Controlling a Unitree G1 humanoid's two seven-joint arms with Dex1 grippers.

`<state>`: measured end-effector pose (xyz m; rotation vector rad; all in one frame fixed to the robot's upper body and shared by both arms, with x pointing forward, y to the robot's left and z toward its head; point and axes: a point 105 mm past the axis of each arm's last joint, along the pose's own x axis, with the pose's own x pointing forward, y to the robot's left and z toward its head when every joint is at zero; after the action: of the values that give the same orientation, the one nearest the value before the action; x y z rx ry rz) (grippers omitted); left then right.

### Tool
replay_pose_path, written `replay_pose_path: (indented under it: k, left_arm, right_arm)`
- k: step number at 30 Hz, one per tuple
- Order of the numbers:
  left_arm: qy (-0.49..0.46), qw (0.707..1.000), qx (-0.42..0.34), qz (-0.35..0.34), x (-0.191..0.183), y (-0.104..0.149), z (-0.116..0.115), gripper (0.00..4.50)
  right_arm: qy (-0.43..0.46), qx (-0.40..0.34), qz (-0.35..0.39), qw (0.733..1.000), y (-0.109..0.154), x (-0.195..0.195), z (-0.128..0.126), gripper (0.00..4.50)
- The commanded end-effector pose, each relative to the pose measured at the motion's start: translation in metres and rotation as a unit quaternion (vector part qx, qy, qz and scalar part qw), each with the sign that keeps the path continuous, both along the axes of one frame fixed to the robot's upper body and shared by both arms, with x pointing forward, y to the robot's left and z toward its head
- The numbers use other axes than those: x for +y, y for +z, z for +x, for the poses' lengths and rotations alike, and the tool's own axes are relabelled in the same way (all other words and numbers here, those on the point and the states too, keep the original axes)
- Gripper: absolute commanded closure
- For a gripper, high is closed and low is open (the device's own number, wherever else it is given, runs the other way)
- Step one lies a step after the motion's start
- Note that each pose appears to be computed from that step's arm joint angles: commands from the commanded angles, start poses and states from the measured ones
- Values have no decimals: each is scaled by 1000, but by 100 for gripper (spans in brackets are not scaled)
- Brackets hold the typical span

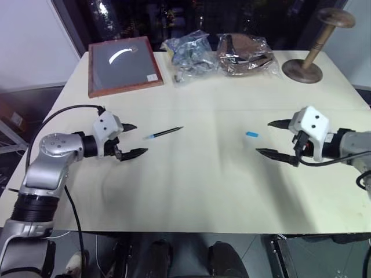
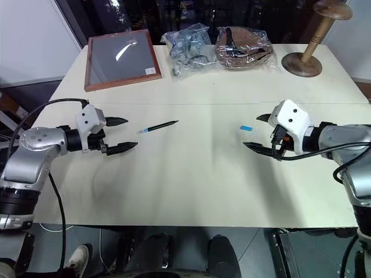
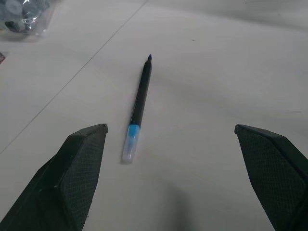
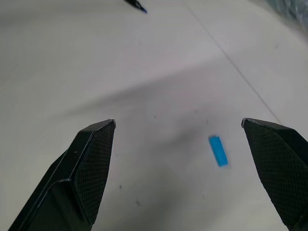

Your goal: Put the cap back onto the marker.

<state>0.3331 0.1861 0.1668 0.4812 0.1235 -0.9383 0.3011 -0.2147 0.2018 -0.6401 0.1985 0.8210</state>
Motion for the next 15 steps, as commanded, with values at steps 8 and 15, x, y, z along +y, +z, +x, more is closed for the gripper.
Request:
replay_pose_path:
  k: [8,15]
  left_arm:
    - [31,999,-39,-7,3,15,3,6]
    - [37,999,-40,-8,4,13,5,6]
  right_arm:
    - [19,-20,4,1000,9,11,2,13]
    - [19,-21,7,1000,10,12,3,13]
